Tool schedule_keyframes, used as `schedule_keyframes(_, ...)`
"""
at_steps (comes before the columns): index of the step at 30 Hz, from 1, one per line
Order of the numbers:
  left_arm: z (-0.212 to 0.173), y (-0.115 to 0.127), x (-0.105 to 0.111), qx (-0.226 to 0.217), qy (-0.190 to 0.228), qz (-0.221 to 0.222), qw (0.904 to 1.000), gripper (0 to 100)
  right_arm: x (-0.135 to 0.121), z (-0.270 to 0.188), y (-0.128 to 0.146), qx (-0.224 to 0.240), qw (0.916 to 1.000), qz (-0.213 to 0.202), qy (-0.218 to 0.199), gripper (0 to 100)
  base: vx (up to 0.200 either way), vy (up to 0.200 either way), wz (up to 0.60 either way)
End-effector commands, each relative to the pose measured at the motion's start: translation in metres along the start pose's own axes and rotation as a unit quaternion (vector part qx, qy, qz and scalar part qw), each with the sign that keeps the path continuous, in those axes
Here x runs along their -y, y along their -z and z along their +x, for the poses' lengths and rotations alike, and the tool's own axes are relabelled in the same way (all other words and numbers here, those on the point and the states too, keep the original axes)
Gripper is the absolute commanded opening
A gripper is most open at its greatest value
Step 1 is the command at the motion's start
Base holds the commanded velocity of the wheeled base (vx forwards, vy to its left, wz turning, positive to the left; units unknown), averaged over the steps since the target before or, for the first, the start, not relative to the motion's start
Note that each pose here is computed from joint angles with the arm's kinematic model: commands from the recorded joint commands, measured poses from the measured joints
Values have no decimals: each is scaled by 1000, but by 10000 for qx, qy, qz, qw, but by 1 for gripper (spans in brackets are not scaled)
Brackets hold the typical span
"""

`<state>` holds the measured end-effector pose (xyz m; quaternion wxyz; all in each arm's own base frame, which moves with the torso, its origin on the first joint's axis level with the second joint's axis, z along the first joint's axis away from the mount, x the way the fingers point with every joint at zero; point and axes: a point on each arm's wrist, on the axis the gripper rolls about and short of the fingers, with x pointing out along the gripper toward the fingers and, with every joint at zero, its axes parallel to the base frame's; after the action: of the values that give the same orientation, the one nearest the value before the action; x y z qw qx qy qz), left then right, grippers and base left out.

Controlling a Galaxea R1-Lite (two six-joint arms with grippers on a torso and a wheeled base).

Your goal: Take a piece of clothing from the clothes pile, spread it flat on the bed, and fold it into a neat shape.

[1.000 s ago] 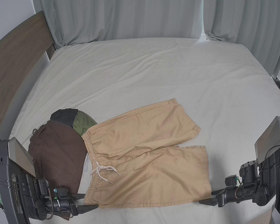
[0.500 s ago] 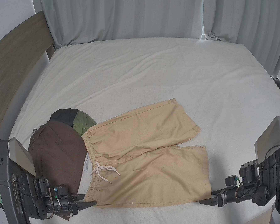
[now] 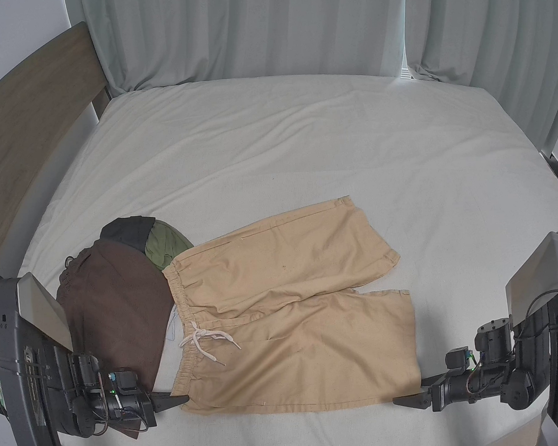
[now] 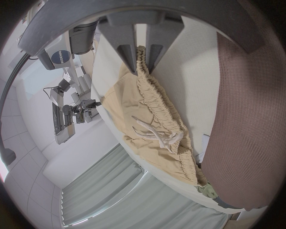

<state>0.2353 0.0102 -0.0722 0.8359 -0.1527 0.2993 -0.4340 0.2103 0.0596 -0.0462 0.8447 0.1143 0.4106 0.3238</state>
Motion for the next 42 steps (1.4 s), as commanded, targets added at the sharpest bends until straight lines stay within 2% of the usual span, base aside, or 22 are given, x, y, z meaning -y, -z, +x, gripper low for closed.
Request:
schedule_keyframes(1, 1, -3, 0, 23, 28, 65, 10000, 0, 0, 1, 0, -3, 10000, -8, -14, 100, 0, 0, 0)
schedule_keyframes(4, 1, -3, -1, 30, 26, 101, 9999, 0, 0, 2, 0, 0, 10000, -25, -20, 100, 0, 0, 0)
schedule_keyframes(5, 2, -3, -1, 34, 26, 116, 9999, 0, 0, 3, -2, 26, 10000, -41, -23, 0, 0, 0, 0)
schedule_keyframes(19, 0, -6, 0, 71, 2, 79, 9999, 0, -1, -4, 7, -150, 9999, 73, 31, 0, 0, 0, 0)
schedule_keyframes(28, -10, -18, 17, 156, -13, -463, 9988, 0, -3, -10, 3, -62, 10000, 14, 39, 0, 0, 0, 0)
schedule_keyframes(33, -10, -19, 16, 170, -45, -445, 9989, 0, 0, -13, 4, -89, 9994, -303, 103, 0, 0, 0, 0)
schedule_keyframes(35, -10, -20, 16, 186, -39, -433, 9989, 0, 1, -17, 1, 1, 9990, -451, -17, 0, 0, 0, 0)
schedule_keyframes(42, -10, -27, 21, 234, 5, -328, 9992, 0, 0, -25, -8, 272, 9980, -548, -167, 0, 0, 0, 0)
